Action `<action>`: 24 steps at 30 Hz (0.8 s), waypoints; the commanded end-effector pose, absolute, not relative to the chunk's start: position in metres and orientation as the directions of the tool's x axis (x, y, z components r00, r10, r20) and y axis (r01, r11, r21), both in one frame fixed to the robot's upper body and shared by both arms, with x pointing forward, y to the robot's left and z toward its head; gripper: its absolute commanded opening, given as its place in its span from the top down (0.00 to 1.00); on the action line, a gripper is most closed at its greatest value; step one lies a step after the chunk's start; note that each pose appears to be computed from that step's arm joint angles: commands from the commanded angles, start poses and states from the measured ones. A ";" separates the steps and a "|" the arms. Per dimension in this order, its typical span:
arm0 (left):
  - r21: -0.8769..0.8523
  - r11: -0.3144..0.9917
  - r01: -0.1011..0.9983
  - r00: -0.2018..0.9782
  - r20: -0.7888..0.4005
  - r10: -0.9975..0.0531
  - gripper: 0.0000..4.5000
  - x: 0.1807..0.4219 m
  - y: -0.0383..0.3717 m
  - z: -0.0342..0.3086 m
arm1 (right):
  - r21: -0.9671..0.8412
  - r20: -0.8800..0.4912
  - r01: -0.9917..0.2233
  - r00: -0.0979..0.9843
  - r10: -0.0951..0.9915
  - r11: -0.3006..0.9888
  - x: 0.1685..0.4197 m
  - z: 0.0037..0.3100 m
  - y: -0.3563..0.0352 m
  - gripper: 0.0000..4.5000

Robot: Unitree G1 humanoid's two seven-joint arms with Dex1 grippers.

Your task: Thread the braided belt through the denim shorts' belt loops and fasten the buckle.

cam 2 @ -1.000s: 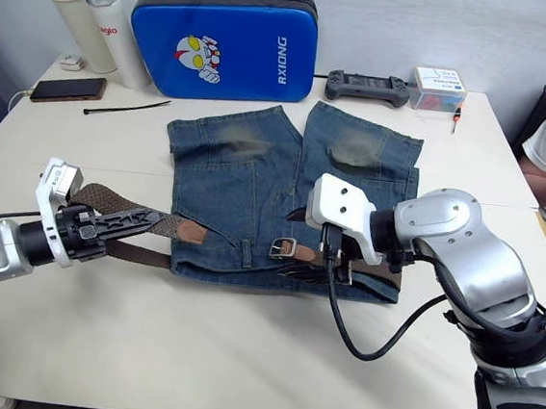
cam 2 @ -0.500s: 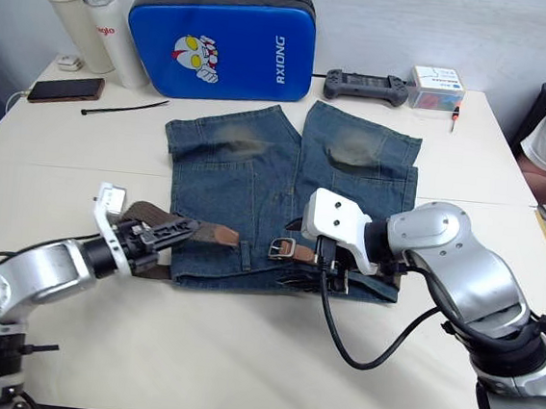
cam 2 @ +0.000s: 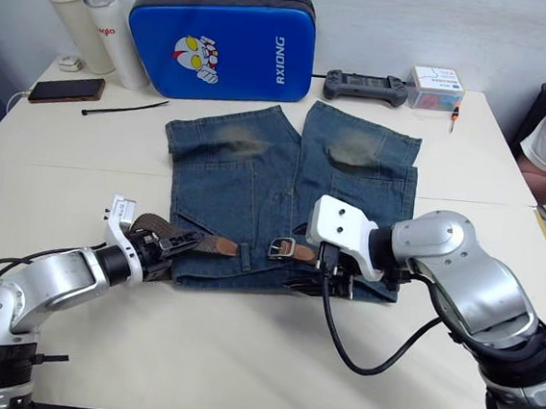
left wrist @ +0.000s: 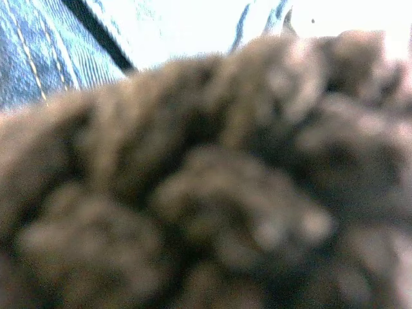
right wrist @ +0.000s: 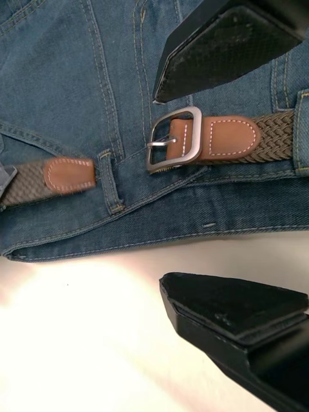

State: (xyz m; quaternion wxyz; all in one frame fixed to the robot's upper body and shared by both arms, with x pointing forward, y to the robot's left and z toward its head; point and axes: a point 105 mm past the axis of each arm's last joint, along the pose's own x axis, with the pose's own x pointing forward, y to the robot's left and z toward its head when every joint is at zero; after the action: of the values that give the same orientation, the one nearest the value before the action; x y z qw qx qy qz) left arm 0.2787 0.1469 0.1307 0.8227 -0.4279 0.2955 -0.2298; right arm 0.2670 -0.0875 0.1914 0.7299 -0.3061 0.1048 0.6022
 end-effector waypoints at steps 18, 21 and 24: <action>-0.920 0.391 -0.010 0.651 -0.303 -0.696 1.00 0.276 0.084 0.105 | -0.341 -0.504 -0.931 0.298 0.811 0.130 0.266 0.214 -0.095 0.01; -0.913 0.407 0.024 0.625 -0.304 -0.719 1.00 0.279 0.077 0.106 | -0.332 -0.508 -0.934 0.298 0.808 0.136 0.266 0.214 -0.095 0.01; -0.898 0.436 0.058 0.608 -0.315 -0.729 1.00 0.285 0.073 0.106 | -0.320 -0.517 -0.937 0.296 0.803 0.139 0.264 0.213 -0.095 0.01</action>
State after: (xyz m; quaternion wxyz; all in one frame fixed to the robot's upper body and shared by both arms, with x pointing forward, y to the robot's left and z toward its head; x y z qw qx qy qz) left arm 0.2869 0.0799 0.1070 0.7675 -0.4765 0.3547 -0.2409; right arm 0.2694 -0.0970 0.2028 0.7490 -0.2877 0.1309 0.5823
